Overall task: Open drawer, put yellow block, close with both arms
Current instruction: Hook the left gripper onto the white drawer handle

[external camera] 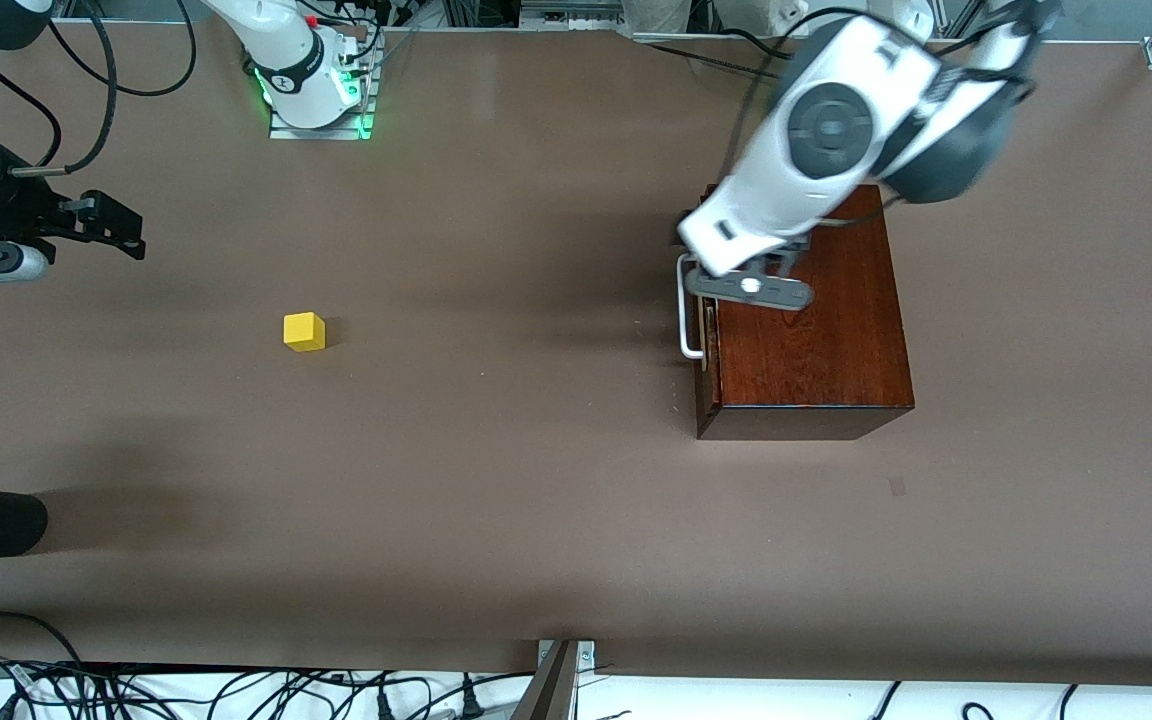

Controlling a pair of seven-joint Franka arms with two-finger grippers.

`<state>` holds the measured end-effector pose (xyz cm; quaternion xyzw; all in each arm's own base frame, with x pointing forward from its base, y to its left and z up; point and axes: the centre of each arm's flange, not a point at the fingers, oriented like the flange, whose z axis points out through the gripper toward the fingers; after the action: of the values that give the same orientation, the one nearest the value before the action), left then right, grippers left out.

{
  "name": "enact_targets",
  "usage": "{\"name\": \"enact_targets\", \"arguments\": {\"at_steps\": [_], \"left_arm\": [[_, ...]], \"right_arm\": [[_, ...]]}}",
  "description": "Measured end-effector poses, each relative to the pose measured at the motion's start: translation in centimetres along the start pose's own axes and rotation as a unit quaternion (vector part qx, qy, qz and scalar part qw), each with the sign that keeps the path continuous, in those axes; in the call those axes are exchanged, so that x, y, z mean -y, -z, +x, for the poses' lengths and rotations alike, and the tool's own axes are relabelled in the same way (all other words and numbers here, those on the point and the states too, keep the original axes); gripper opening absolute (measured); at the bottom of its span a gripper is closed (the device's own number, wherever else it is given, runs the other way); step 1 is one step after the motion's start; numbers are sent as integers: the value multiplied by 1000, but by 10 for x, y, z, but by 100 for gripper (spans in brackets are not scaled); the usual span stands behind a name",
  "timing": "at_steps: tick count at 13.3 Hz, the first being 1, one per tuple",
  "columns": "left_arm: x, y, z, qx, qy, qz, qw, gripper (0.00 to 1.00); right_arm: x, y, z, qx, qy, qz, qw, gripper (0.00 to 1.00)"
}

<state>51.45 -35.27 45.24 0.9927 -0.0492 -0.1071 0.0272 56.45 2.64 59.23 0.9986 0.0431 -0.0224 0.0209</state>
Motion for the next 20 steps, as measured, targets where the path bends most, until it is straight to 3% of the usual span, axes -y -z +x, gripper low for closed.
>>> {"name": "enact_targets", "arguments": {"at_steps": [2, 5, 10, 20], "left_arm": [[-39, -26, -5, -10, 20, 5, 1000, 100], [-70, -68, -10, -19, 24, 57, 998, 100], [-64, -105, 5, -24, 14, 103, 994, 100], [-78, -177, 14, -38, 26, 147, 988, 100]], "right_arm": [[0, 0, 0, 0, 0, 0, 1000, 100], [0, 0, 0, 0, 0, 0, 1000, 100], [0, 0, 0, 0, 0, 3, 1000, 100], [-7, 2, 3, -14, -10, 17, 1000, 100]]}}
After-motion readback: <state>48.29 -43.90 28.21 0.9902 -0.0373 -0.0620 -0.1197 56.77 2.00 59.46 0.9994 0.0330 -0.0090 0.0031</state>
